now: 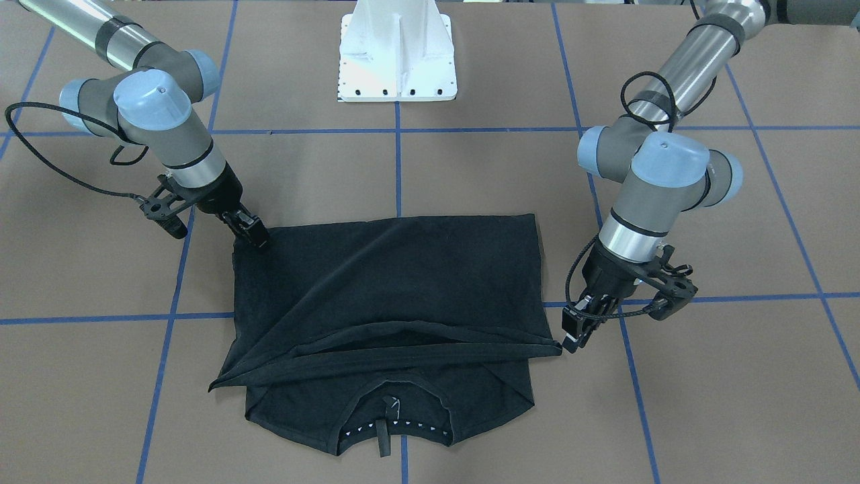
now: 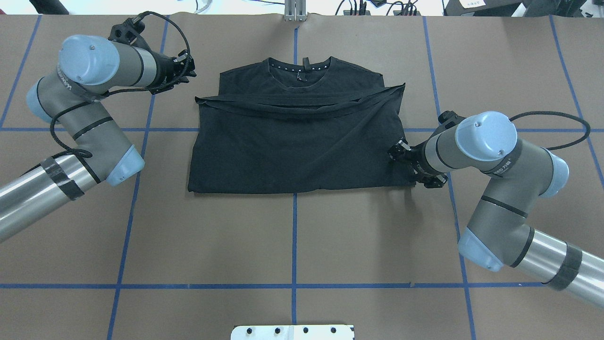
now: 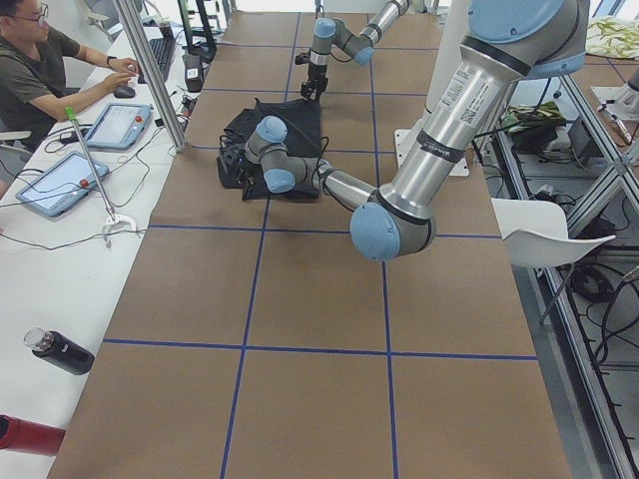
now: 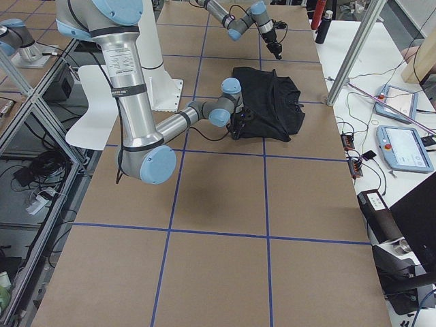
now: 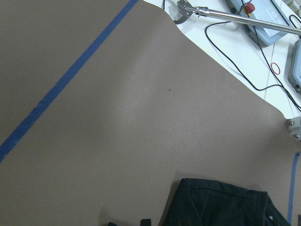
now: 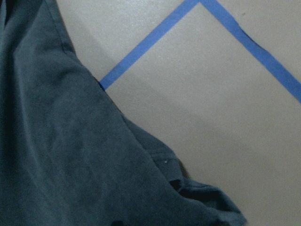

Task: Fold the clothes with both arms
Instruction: 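Move the right gripper to the folded shirt's side edge and grasp it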

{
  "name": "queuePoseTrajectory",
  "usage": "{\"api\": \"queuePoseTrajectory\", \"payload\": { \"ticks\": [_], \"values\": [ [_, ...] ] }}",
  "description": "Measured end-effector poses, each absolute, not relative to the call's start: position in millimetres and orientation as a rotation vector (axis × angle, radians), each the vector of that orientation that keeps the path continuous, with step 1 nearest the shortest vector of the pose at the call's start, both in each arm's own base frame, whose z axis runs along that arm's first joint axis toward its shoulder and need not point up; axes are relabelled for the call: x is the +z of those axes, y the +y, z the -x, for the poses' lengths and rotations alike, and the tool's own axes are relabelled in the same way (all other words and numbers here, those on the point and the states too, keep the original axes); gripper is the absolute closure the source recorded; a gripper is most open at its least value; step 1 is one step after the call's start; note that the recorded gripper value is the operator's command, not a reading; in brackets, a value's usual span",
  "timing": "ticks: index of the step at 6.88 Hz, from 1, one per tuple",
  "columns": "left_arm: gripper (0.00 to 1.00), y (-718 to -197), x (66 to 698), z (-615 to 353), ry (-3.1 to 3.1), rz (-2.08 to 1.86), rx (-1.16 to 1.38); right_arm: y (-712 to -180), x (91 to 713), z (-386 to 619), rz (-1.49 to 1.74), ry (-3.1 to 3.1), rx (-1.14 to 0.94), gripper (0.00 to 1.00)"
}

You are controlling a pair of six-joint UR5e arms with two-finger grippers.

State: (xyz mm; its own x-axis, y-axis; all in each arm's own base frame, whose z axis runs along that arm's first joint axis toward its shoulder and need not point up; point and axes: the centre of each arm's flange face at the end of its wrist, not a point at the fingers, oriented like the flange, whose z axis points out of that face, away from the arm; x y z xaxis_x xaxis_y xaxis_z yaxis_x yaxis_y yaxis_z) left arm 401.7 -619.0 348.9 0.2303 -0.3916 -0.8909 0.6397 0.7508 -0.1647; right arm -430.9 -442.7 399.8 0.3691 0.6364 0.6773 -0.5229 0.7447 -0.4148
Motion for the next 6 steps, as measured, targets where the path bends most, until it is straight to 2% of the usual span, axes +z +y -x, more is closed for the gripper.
{"api": "queuePoseTrajectory", "payload": {
  "ticks": [2,3,5,6],
  "values": [
    [0.67,-619.2,348.5,-401.9,1.134,-0.256,-0.720,-437.1,409.8,431.1,0.123,-0.917,0.754,0.27],
    [0.67,-619.3,348.7,-402.0,1.134,-0.256,-0.721,-435.4,411.0,430.6,0.123,-0.915,0.753,0.34],
    [0.67,-619.3,348.7,-402.0,1.134,-0.256,-0.721,-430.5,415.7,431.1,0.126,-0.906,0.751,1.00],
    [0.67,-619.4,348.3,-402.1,1.134,-0.256,-0.721,-429.4,416.2,430.9,0.127,-0.905,0.751,1.00]
  ]
}}
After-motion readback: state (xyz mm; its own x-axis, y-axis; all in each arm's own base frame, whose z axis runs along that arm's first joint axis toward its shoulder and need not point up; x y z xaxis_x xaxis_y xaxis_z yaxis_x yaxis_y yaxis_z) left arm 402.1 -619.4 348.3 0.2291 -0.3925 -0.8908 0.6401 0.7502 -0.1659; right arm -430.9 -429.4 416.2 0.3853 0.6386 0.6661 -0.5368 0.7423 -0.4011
